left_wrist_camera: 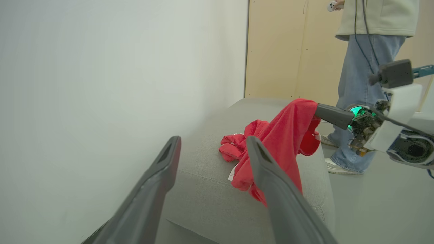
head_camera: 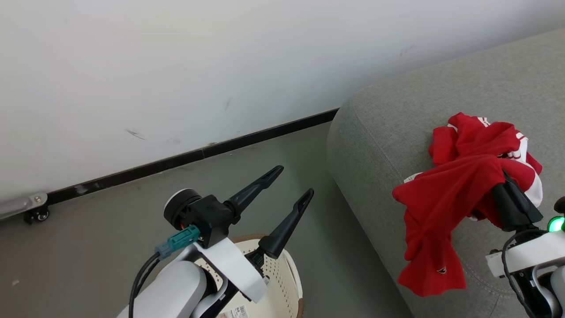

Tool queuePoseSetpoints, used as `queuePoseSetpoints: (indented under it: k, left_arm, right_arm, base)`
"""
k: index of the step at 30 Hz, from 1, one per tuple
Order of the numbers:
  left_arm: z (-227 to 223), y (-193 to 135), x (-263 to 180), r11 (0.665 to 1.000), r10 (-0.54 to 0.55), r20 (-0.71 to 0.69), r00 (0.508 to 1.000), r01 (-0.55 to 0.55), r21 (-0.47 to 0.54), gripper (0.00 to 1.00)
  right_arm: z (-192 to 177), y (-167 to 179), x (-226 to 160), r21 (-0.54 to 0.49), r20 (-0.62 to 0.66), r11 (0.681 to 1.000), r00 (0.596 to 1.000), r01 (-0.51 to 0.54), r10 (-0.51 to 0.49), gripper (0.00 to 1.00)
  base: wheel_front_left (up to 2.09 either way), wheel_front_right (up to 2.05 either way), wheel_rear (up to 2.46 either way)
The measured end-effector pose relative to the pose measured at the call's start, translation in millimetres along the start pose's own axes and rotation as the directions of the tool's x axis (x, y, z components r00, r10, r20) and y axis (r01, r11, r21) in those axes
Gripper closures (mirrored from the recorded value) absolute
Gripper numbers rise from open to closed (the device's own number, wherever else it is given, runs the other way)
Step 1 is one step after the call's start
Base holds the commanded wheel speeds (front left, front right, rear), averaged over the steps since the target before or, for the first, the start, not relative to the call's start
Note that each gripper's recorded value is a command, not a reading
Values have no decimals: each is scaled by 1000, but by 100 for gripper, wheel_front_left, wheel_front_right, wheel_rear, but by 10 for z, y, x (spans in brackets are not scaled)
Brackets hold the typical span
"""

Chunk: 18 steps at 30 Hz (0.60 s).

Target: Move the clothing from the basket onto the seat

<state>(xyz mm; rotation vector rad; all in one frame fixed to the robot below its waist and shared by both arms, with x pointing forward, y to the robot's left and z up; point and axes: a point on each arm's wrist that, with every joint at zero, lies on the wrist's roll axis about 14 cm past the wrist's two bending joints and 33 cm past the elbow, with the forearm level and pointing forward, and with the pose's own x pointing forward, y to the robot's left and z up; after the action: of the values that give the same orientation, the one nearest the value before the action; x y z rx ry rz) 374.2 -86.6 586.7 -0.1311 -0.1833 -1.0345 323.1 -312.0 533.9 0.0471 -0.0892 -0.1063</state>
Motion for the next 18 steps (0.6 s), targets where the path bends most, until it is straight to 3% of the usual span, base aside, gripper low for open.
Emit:
queuePoseSetpoints:
  k: [18]
  left_arm:
    - [-74, -378, 169, 986, -150, 5, 989, 150, -67, 0]
  right_arm:
    - [120, -405, -298, -68, 23, 990, 993, 121, -120, 100]
  base:
    - [0, 0, 0]
